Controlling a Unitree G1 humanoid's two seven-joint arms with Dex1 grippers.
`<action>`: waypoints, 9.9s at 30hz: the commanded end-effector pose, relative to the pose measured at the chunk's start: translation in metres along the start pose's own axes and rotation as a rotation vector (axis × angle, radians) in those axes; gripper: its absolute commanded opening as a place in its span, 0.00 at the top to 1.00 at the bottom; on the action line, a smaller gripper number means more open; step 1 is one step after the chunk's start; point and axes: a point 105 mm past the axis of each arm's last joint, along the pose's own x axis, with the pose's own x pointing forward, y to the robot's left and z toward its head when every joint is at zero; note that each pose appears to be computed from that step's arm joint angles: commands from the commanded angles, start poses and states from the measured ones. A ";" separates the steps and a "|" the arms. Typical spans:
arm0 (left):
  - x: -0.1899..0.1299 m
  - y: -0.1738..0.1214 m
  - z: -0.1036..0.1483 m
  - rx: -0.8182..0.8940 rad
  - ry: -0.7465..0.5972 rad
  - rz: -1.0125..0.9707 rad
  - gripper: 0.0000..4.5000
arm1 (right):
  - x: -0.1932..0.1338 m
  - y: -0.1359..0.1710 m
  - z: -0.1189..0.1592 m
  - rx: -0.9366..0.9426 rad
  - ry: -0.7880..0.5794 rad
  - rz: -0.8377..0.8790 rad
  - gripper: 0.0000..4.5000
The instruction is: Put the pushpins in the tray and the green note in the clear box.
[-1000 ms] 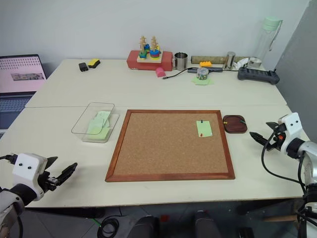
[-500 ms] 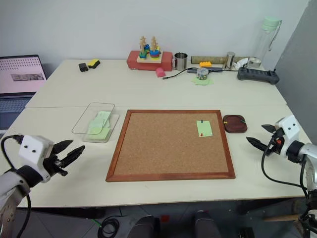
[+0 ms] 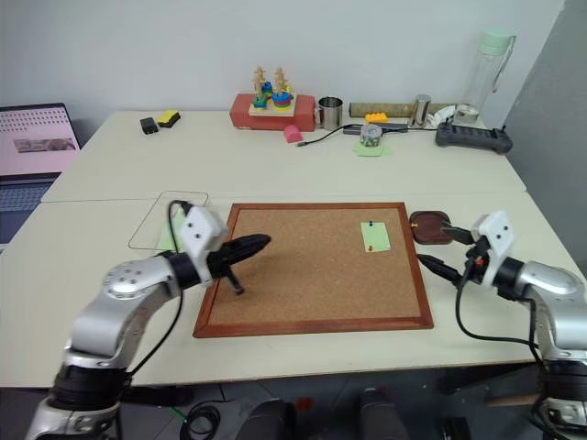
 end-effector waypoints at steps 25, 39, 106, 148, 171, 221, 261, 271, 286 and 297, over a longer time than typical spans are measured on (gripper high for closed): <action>0.053 -0.048 -0.064 -0.132 0.108 -0.170 1.00 | 0.119 -0.016 0.010 -0.010 0.040 -0.019 0.00; 0.050 -0.052 -0.066 -0.130 0.124 -0.163 1.00 | 0.134 -0.014 -0.001 -0.012 0.046 -0.022 0.41; 0.051 -0.051 -0.082 -0.137 0.180 -0.148 1.00 | 0.034 -0.083 0.005 0.082 0.124 -0.341 0.39; 0.045 -0.047 -0.082 -0.113 0.195 -0.147 1.00 | 0.070 0.006 -0.016 -0.116 0.101 0.100 0.99; 0.047 -0.051 -0.085 -0.116 0.202 -0.155 1.00 | 0.044 -0.061 0.014 -0.010 0.073 -0.251 0.99; 0.048 -0.050 -0.083 -0.114 0.198 -0.161 1.00 | 0.095 0.025 -0.020 -0.104 0.065 0.161 0.55; 0.045 -0.041 0.010 -0.860 -0.274 -0.120 0.42 | 0.080 0.051 0.042 -0.367 -0.097 0.246 1.00; 0.066 -0.034 0.032 -1.053 -0.378 -0.157 0.11 | 0.076 0.074 0.052 -0.585 -0.128 0.332 1.00; 0.079 -0.044 0.034 -1.045 -0.344 -0.204 0.29 | 0.075 0.089 0.055 -0.638 -0.153 0.379 1.00; 0.077 -0.045 0.035 -1.009 -0.367 -0.207 0.70 | 0.076 0.093 0.054 -0.639 -0.160 0.390 1.00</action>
